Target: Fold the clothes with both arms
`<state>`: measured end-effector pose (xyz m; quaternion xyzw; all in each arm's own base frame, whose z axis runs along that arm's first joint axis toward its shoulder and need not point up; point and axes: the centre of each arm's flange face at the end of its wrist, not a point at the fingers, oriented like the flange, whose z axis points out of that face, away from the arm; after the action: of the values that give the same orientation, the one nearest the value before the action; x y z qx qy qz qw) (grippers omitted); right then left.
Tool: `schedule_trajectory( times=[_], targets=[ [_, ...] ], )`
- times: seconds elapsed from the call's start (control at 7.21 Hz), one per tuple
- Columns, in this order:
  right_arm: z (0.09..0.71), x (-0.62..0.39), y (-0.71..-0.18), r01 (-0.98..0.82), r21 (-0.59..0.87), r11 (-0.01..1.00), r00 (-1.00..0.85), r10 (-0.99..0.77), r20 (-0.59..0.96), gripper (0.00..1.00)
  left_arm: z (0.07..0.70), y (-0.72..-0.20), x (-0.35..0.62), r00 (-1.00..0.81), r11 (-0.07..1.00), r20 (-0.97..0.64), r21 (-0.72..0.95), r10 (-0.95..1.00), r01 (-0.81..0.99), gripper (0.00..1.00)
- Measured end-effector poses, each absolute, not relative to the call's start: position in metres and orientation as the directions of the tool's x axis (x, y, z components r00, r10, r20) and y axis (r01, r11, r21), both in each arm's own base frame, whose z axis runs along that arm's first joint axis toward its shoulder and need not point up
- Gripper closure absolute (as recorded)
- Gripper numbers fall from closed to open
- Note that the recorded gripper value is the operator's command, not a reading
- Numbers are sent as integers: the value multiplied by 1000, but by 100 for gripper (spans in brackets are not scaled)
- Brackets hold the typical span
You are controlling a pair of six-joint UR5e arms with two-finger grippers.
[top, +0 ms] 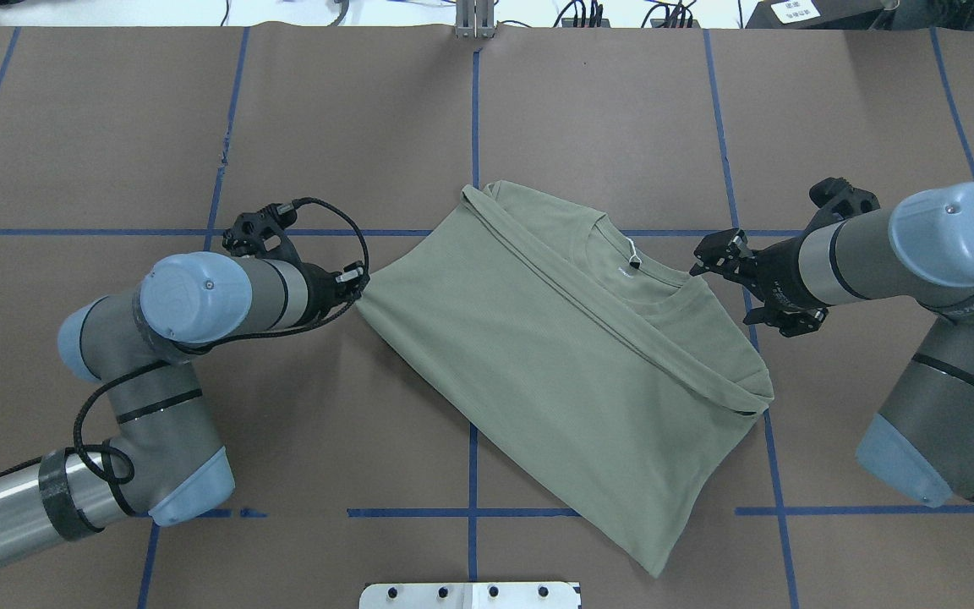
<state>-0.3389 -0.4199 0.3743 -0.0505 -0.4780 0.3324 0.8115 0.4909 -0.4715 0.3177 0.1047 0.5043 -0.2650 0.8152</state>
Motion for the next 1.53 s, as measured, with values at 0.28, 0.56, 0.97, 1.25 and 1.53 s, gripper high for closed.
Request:
schedule_trajectory(
  times=[0.28, 0.56, 0.97, 1.25, 1.53],
  targets=[
    [373, -339, -419, -490, -400, 775, 321, 587, 744, 0, 328, -568, 469, 370, 788, -877, -16, -307, 616, 100],
    [373, -340, -419, -497, -394, 773, 320, 585, 745, 0, 324, -654, 473, 346, 752, -900, 32, -265, 659, 100],
    [359, -350, -419, -501, -375, 780, 306, 564, 767, 0, 307, -725, 489, 336, 729, -916, 76, -218, 680, 100],
    [347, -363, -417, -505, -357, 786, 298, 547, 782, 0, 305, -735, 496, 351, 730, -912, 93, -210, 677, 38],
    [330, -397, -408, -477, -336, 812, 313, 514, 798, 0, 301, -734, 493, 360, 738, -915, 114, -182, 665, 37]
  ],
)
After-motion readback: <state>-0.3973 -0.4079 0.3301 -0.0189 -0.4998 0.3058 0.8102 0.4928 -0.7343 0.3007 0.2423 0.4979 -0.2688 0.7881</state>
